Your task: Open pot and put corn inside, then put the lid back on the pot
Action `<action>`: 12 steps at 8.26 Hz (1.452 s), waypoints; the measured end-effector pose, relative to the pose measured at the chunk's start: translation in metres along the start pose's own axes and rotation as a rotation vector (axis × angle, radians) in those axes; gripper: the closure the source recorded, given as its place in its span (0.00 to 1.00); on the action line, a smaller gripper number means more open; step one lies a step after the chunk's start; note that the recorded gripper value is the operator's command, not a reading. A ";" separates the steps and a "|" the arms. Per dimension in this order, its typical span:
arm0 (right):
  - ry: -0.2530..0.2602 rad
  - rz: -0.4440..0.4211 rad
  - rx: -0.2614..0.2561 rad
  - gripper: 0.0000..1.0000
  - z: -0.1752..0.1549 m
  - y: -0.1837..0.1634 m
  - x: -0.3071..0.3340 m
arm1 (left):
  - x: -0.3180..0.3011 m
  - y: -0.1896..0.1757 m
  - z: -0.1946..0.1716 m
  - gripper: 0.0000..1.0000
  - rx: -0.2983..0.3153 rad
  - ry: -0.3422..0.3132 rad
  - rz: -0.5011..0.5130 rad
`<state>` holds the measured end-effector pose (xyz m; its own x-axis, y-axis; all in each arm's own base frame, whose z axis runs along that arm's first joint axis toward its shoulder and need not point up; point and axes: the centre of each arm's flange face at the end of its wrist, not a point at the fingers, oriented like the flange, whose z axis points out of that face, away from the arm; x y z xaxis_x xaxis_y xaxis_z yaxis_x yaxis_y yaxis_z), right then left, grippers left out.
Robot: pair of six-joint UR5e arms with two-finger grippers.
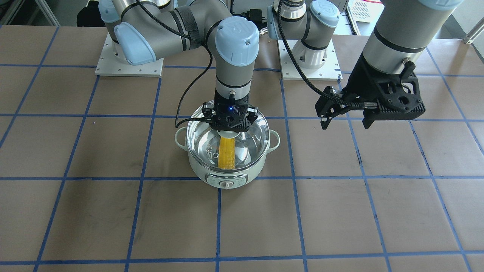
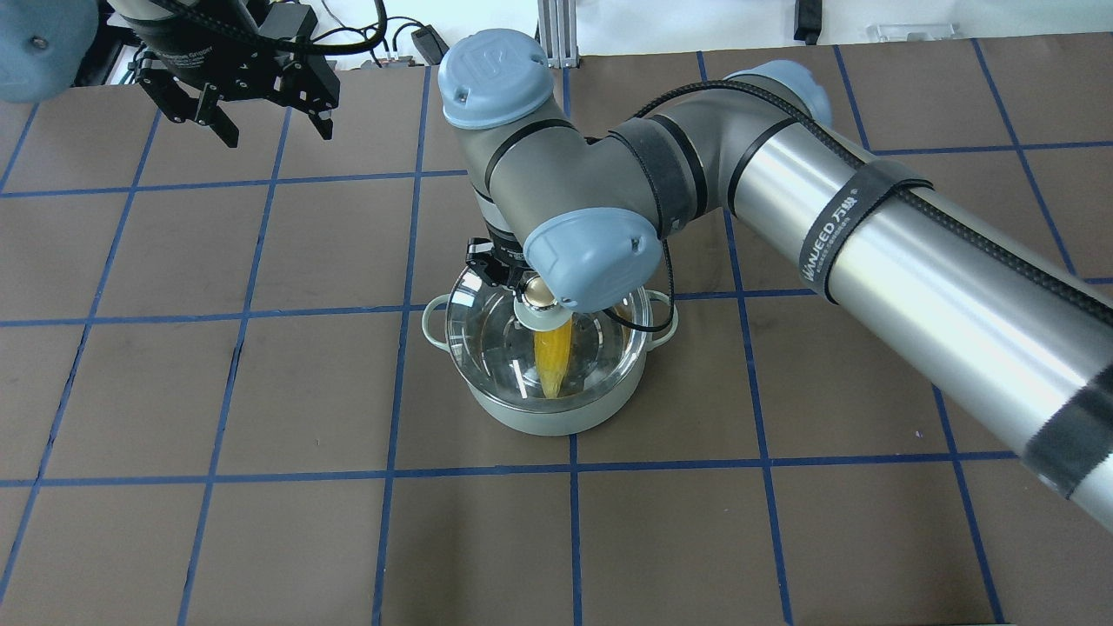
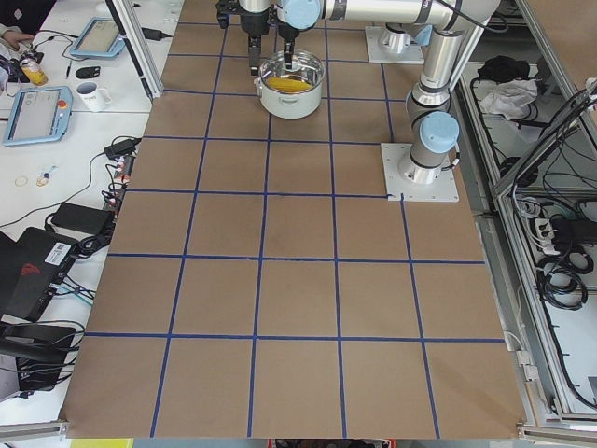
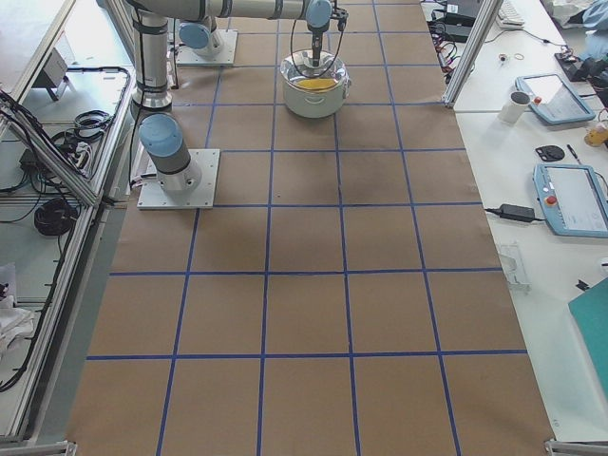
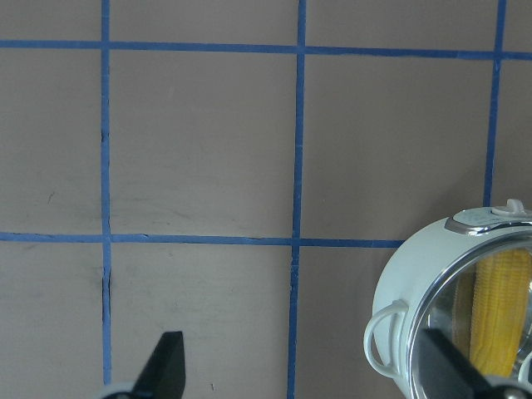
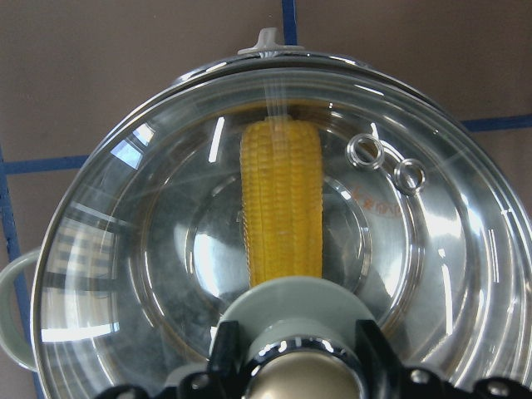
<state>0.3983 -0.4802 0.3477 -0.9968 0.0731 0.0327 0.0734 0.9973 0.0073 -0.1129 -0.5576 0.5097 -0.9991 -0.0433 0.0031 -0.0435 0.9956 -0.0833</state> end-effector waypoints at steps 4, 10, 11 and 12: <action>-0.001 -0.022 0.000 0.73 0.000 -0.003 0.003 | -0.002 -0.001 0.011 0.00 -0.019 -0.011 0.001; -0.001 -0.059 -0.003 0.73 0.001 -0.002 0.004 | -0.003 0.002 0.004 0.00 -0.007 -0.015 0.000; -0.001 -0.060 -0.003 0.73 0.001 -0.002 0.004 | -0.003 0.002 0.004 0.00 -0.006 -0.015 0.000; -0.002 -0.060 -0.003 0.73 0.001 -0.002 0.004 | -0.003 0.002 0.003 0.00 -0.005 -0.015 -0.001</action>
<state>0.3944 -0.4822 0.3465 -0.9995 0.0130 0.0299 0.0134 0.9998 0.0122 -0.1102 -0.5554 0.5064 -0.9989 -0.0451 -0.0120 -0.0440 0.9960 -0.0782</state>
